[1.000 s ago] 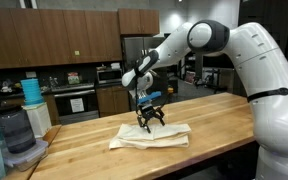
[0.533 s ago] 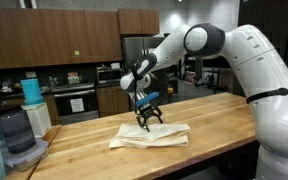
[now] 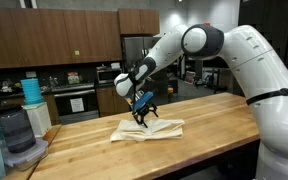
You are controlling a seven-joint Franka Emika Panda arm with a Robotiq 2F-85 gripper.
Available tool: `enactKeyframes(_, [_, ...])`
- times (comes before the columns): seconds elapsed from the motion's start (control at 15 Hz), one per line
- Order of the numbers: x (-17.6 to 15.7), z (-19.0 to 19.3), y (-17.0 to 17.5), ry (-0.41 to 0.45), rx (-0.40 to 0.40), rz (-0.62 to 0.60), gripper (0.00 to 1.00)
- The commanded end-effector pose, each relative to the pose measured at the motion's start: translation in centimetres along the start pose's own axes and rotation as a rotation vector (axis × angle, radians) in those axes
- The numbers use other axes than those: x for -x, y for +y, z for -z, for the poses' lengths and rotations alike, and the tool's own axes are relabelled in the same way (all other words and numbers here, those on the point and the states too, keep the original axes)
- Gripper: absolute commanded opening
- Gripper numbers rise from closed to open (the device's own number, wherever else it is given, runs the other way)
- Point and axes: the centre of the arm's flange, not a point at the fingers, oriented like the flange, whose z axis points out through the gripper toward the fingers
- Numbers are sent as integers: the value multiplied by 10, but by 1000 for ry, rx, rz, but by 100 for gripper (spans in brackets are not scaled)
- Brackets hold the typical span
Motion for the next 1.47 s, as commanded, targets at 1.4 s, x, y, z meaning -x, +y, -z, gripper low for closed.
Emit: enactKeyframes(1.4, [91,36,61,311,-60,-497,100])
